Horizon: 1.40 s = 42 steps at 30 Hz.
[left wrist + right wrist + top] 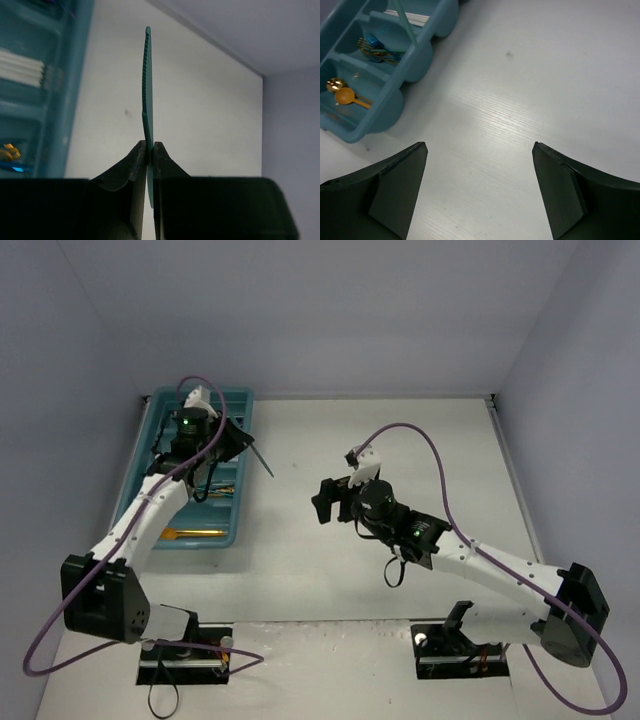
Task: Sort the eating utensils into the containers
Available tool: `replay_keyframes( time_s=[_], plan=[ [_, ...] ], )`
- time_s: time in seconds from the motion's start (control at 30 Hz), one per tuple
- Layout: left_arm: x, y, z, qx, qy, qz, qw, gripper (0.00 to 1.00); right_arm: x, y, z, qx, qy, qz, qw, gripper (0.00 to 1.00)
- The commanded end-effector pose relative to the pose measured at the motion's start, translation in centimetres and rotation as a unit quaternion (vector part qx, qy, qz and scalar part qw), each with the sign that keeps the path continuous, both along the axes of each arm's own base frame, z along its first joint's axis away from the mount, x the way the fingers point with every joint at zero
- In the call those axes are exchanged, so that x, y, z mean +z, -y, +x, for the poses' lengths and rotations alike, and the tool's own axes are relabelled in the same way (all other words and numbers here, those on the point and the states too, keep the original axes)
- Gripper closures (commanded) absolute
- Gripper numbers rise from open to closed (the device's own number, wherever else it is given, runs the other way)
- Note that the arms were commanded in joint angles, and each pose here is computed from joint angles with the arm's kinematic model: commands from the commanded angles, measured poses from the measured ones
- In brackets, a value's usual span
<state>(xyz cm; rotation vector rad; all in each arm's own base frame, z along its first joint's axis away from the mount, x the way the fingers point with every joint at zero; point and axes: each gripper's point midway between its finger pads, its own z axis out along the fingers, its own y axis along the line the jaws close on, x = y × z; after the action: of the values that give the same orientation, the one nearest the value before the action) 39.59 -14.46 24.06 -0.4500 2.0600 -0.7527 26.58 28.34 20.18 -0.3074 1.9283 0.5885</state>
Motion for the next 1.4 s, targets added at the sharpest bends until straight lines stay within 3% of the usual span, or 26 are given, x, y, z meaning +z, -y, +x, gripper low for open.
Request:
replay_keyframes(
  time_s=[0.0, 0.2, 0.4, 0.63, 0.67, 0.77, 0.87, 1.1, 1.2, 1.37],
  plan=[
    [5.8, -5.7, 6.6, 0.087, 0.093, -0.037, 0.991, 1.0, 0.9, 2.6, 0.9, -0.048, 0.02, 0.003, 0.999, 0.16],
    [2.8, -14.1, 15.3, 0.225, 0.082, -0.123, 0.963, 1.0, -0.2, 4.9, 0.5, -0.066, 0.006, -0.011, 0.998, 0.16],
    [0.7, -16.7, 22.1, 0.276, 0.079, -0.171, 0.942, 1.0, -1.6, 6.8, 0.4, -0.082, -0.015, -0.014, 0.996, 0.16],
    [-1.7, -18.8, 26.5, 0.329, 0.079, -0.201, 0.919, 1.0, -2.1, 7.9, 0.3, -0.091, -0.029, -0.013, 0.995, 0.16],
    [-2.0, -18.8, 26.7, 0.33, 0.076, -0.205, 0.918, 0.88, -2.1, 8.2, 0.3, -0.094, -0.03, -0.015, 0.995, 0.16],
    [-1.4, -18.8, 26.4, 0.331, 0.079, -0.208, 0.917, 0.54, -2.1, 8.4, 0.4, -0.099, -0.03, -0.016, 0.994, 0.16],
    [-1.0, -18.8, 25.4, 0.332, 0.071, -0.19, 0.921, 0.38, -1.9, 8.5, 0.5, -0.101, -0.027, -0.017, 0.994, 0.16],
    [4.3, -19.2, 20.6, 0.321, 0.095, -0.121, 0.935, 0.3, -0.7, 8.8, 0.5, -0.105, -0.016, -0.014, 0.994, 0.16],
    [5.6, -19.2, 17.8, 0.304, 0.092, -0.055, 0.946, 0.29, 0.4, 9.7, 0.4, -0.114, 0.0, -0.014, 0.993, 0.16],
    [11.4, -19.6, 10.0, 0.267, 0.125, 0.079, 0.952, 0.29, 3.0, 12.2, 0.3, -0.148, 0.04, -0.027, 0.988, 0.16]
  ],
)
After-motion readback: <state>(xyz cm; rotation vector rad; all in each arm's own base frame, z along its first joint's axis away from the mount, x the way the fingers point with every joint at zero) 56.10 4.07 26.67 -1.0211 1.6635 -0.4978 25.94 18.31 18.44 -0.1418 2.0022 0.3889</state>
